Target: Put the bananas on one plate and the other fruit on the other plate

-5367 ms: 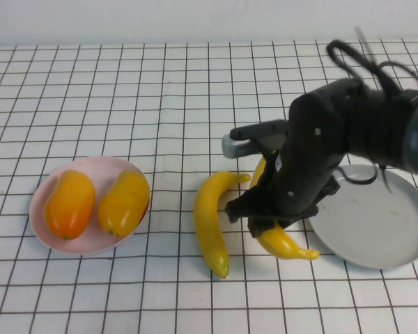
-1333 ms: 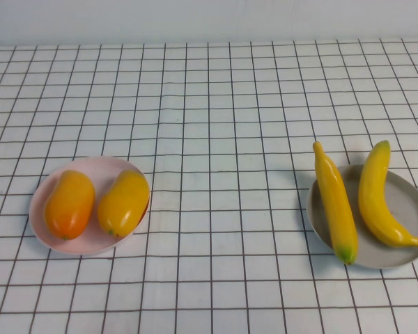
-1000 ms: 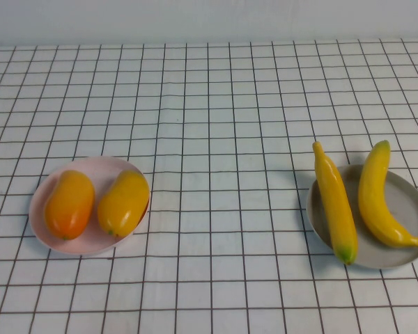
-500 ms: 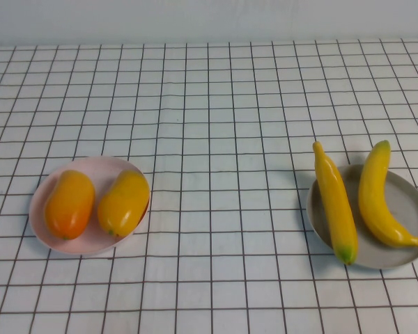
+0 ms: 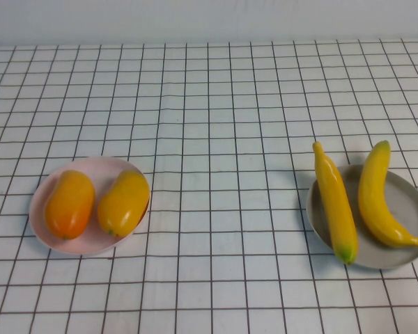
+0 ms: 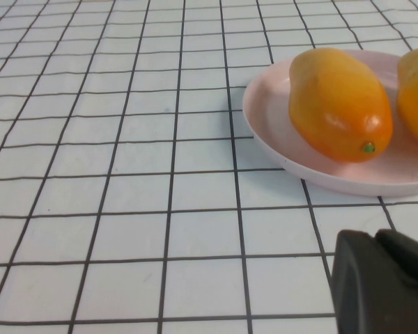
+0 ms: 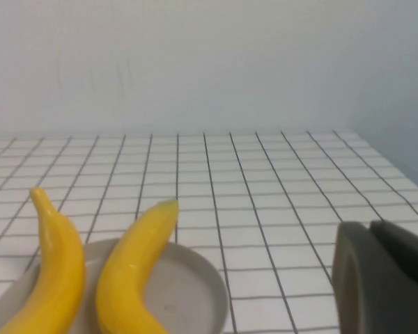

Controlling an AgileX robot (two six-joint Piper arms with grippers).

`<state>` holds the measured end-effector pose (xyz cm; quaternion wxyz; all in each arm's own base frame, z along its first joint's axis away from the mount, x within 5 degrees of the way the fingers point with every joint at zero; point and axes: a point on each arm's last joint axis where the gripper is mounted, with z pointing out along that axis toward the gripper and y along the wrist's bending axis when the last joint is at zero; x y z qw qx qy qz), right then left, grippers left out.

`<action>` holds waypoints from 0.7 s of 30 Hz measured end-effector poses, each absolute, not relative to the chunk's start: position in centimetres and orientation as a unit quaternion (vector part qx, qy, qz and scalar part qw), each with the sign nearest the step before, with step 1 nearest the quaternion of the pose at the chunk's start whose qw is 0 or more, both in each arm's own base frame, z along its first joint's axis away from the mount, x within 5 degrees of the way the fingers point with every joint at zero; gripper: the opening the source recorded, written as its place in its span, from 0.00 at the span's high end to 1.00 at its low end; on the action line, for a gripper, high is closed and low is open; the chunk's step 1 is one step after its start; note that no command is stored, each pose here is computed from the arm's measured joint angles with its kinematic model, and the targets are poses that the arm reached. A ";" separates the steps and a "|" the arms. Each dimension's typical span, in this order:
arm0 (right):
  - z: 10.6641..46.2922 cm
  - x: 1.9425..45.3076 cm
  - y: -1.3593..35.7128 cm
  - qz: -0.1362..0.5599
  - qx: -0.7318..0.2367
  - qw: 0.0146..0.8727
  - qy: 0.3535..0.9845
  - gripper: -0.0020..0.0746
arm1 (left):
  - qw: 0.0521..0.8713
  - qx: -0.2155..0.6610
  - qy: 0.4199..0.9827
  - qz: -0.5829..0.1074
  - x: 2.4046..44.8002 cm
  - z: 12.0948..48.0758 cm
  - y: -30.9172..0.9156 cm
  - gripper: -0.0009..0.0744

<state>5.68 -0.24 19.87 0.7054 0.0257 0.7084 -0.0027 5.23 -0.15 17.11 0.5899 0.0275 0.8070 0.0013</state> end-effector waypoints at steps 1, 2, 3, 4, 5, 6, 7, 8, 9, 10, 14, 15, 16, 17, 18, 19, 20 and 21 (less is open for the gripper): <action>19.7 5.7 -0.3 -0.004 0.029 0.697 0.716 0.99 | 0.590 0.027 0.807 0.001 5.2 17.1 -0.1 0.99; 19.5 5.7 -0.3 -0.005 0.031 0.691 0.722 0.99 | 0.590 0.027 0.807 0.001 5.2 17.1 -0.1 0.99; 19.2 5.7 -0.3 -0.005 0.033 0.680 0.732 0.99 | 0.590 0.027 0.807 0.001 5.2 17.1 -0.1 0.99; 19.1 5.6 -0.3 -0.006 0.034 0.674 0.738 0.99 | 0.590 0.027 0.807 0.001 5.2 17.1 -0.1 0.99; 18.8 5.6 -0.3 -0.006 0.035 0.664 0.746 0.99 | 0.590 0.027 0.807 0.001 5.2 17.1 -0.1 0.99; 18.6 5.6 -0.3 -0.005 0.036 0.655 0.755 0.99 | 0.590 0.027 0.807 0.001 5.2 17.1 -0.1 0.99; 18.4 5.6 -0.3 -0.006 0.035 0.647 0.762 0.99 | 0.590 0.027 0.807 0.001 5.2 17.1 -0.1 0.99; 18.2 5.5 -0.3 -0.006 0.036 0.637 0.770 0.99 | 0.590 0.027 0.807 0.001 5.2 17.1 -0.1 0.99; 17.9 5.5 -0.3 -0.006 0.037 0.626 0.779 0.99 | 0.590 0.027 0.807 0.001 5.2 17.1 -0.1 0.99; 17.7 5.4 -0.3 -0.007 0.035 0.617 0.786 0.99 | 0.590 0.027 0.807 0.001 5.2 17.1 -0.1 0.99; 17.4 5.4 -0.3 -0.023 0.016 0.606 0.795 0.99 | 0.590 0.027 0.807 0.001 5.2 17.1 -0.1 0.99; 17.4 5.4 -0.3 -0.028 0.008 0.605 0.796 0.99 | 0.590 0.027 0.807 0.001 5.2 17.1 -0.1 0.99; 17.4 5.4 -0.3 -0.035 0.000 0.605 0.796 0.99 | 0.590 0.027 0.807 0.001 5.2 17.1 -0.1 0.99; 17.4 5.4 -0.3 -0.041 -0.009 0.604 0.796 0.99 | 0.590 0.027 0.807 0.001 5.2 17.1 -0.1 0.99; 17.4 5.4 -0.3 -0.046 -0.015 0.604 0.796 0.99 | 0.590 0.027 0.807 0.001 5.2 17.1 -0.1 0.99; 17.4 5.4 -0.3 -0.048 -0.017 0.603 0.796 0.99 | 0.590 0.027 0.807 0.001 5.2 17.1 -0.1 0.99; 17.4 5.4 -0.3 -0.049 -0.019 0.603 0.796 0.99 | 0.590 0.027 0.807 0.001 5.2 17.1 -0.1 0.99; 17.3 5.3 -0.3 -0.049 -0.020 0.602 0.797 0.99 | 0.590 0.027 0.807 0.001 5.2 17.1 -0.1 0.99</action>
